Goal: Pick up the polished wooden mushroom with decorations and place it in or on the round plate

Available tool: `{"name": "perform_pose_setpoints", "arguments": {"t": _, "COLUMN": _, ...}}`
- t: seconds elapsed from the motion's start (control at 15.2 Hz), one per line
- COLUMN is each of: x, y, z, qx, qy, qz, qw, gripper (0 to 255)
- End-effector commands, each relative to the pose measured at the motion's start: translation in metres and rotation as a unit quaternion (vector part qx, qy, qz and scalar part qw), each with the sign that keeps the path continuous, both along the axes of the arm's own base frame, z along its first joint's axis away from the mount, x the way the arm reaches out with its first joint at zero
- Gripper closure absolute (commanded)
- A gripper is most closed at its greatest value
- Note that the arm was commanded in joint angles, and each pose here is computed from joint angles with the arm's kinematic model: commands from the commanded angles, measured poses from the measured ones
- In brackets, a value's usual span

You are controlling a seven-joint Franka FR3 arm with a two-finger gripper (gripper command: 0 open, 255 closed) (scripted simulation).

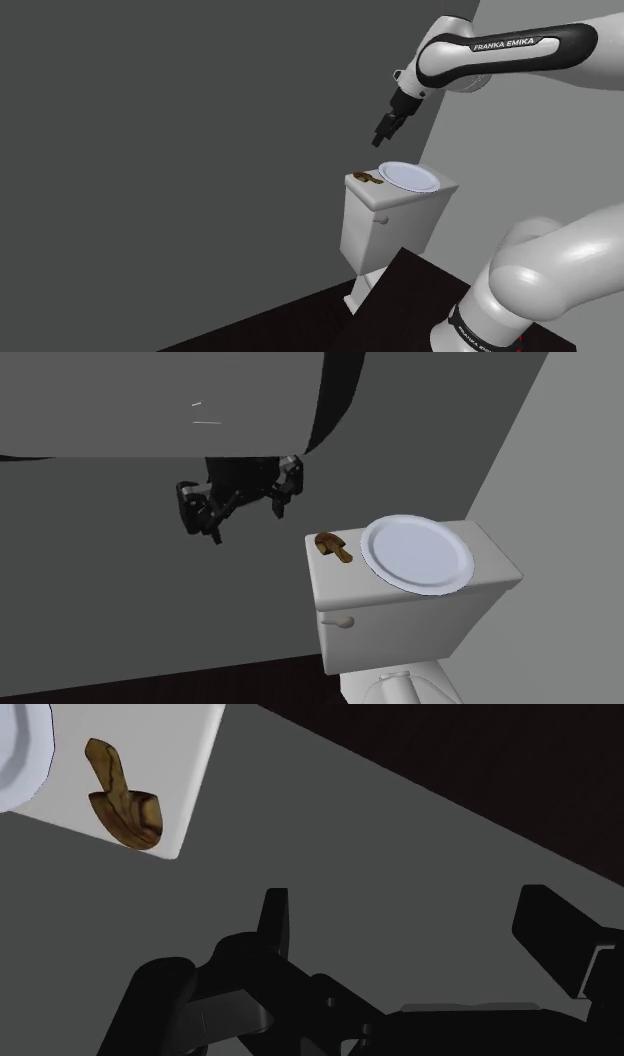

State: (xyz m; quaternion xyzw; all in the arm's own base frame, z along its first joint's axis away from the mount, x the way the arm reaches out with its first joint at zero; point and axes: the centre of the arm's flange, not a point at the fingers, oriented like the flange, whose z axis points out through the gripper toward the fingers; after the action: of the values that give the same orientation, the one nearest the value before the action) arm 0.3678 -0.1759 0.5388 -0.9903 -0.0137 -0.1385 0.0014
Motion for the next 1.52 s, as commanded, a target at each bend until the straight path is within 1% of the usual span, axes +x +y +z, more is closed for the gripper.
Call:
{"name": "perform_pose_setpoints", "arguments": {"t": 0.0, "x": -0.001, "y": -0.024, "z": -0.013, "qx": 0.001, "qy": -0.004, "qz": -0.012, "qw": 0.9999, "gripper": 0}}
{"name": "perform_pose_setpoints", "arguments": {"t": 0.53, "x": 0.002, "y": -0.118, "z": -0.058, "qx": 0.007, "qy": -0.018, "qz": -0.057, "qw": 0.9982, "gripper": 0}}
{"name": "perform_pose_setpoints", "arguments": {"t": 1.12, "x": -0.004, "y": -0.222, "z": -0.11, "qx": 0.014, "qy": -0.034, "qz": -0.108, "qw": 0.9935, "gripper": 0}}
{"name": "perform_pose_setpoints", "arguments": {"t": 1.19, "x": -0.004, "y": -0.231, "z": -0.115, "qx": 0.015, "qy": -0.036, "qz": -0.112, "qw": 0.9929, "gripper": 0}}
{"name": "perform_pose_setpoints", "arguments": {"t": 1.45, "x": 0.003, "y": -0.232, "z": -0.135, "qx": 0.015, "qy": -0.036, "qz": -0.112, "qw": 0.9929, "gripper": 0}}
